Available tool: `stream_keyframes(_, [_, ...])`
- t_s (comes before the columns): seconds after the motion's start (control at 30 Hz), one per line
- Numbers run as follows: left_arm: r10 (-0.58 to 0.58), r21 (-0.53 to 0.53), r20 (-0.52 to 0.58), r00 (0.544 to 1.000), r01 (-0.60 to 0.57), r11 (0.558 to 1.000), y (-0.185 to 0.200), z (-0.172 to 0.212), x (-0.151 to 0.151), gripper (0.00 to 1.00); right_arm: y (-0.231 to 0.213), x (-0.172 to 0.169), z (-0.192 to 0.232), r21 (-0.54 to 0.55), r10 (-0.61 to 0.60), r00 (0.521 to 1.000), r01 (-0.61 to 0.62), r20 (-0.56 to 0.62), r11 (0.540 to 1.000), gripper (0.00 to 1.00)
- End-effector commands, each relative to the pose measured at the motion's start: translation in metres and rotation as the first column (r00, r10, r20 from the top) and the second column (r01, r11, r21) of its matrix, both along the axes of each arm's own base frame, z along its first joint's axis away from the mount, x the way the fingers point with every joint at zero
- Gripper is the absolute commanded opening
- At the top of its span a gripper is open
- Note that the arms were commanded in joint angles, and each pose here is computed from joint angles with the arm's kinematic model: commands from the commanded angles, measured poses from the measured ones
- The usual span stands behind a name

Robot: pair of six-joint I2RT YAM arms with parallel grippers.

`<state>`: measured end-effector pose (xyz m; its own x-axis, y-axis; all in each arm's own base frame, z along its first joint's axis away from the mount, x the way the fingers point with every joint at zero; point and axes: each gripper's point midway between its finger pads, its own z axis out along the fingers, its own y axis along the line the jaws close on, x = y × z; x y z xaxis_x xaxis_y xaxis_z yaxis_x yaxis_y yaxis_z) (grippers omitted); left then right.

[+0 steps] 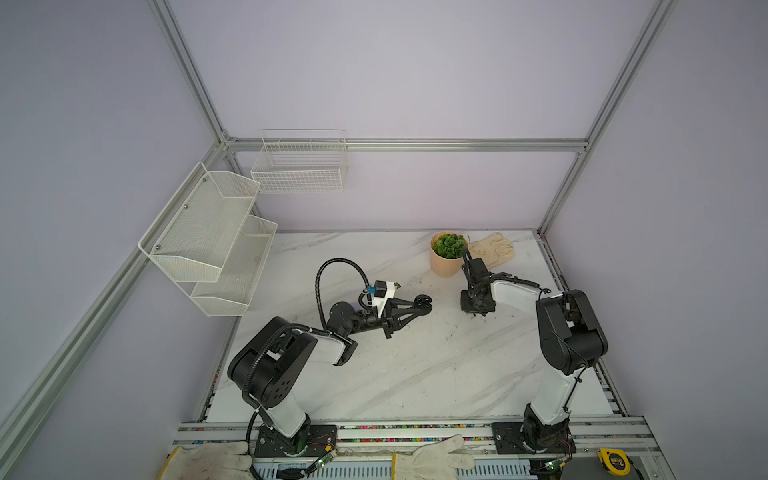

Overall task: Insert the wireless bluetooth earbuds into the charging case
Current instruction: 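Close the right gripper on the black earbud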

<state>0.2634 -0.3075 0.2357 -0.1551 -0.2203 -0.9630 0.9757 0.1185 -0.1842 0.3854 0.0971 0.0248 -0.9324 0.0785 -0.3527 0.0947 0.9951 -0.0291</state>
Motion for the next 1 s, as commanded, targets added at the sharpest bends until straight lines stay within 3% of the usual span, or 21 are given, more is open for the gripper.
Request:
stream_keyframes(0.0, [0.000, -0.056, 0.093, 0.996, 0.005, 0.998, -0.0003, 0.0265, 0.0021, 0.00, -0.0047, -0.0169, -0.0038, -0.020, -0.002, 0.999, 0.001, -0.054, 1.000, 0.25])
stream_keyframes(0.57, [-0.004, -0.060, 0.090, 0.996, 0.010, 0.998, -0.0015, 0.0286, 0.0033, 0.00, -0.0055, -0.0169, 0.0011, -0.005, -0.062, 0.997, 0.062, -0.044, 0.998, 0.22])
stream_keyframes(0.8, [-0.004, -0.062, 0.088, 0.996, 0.010, 0.998, -0.0015, 0.0294, 0.0036, 0.00, -0.0006, -0.0226, 0.0022, 0.028, -0.049, 0.997, 0.051, -0.065, 0.998, 0.32])
stream_keyframes(0.97, [-0.007, -0.063, 0.089, 0.996, 0.012, 0.998, -0.0018, 0.0302, 0.0037, 0.00, -0.0011, -0.0237, 0.0030, 0.023, -0.041, 0.997, 0.042, -0.064, 0.999, 0.33])
